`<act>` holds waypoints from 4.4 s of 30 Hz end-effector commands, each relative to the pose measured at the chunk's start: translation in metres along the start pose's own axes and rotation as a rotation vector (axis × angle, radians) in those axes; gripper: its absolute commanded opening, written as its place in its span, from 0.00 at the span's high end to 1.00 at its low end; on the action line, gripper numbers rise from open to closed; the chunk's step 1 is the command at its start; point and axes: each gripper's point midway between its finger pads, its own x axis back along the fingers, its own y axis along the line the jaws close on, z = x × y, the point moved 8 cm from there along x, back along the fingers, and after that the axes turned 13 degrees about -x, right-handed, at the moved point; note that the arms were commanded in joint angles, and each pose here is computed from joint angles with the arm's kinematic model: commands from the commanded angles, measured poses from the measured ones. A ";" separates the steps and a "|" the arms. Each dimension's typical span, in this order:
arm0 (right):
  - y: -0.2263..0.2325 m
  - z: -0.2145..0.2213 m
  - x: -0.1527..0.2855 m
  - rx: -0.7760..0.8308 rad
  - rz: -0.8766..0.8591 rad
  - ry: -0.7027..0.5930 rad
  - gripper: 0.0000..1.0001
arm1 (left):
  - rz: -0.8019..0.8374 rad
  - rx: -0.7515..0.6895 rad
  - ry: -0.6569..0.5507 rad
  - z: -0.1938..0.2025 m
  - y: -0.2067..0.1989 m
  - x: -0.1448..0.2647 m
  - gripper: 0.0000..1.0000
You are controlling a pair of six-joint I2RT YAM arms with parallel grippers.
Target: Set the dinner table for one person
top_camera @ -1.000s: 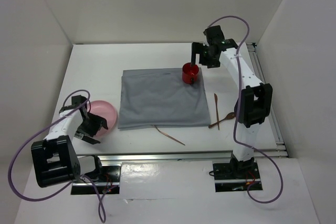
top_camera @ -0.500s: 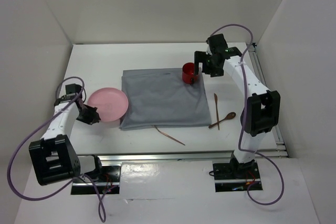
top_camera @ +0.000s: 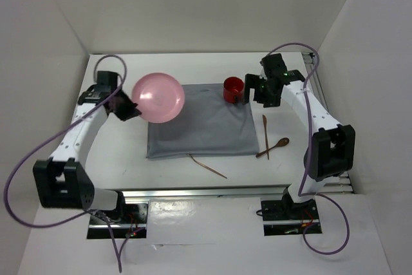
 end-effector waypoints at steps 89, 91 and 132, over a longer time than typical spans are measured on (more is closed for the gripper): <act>0.277 0.098 -0.092 0.061 -0.296 0.129 1.00 | 0.038 -0.109 -0.050 -0.054 0.010 0.052 0.33; 0.278 0.098 -0.106 0.007 -0.313 0.133 1.00 | 0.030 -0.114 -0.032 -0.050 0.012 0.050 0.33; 0.079 0.058 0.007 -0.159 0.024 -0.104 0.45 | 0.262 -0.278 -0.001 -0.035 -0.018 0.044 0.33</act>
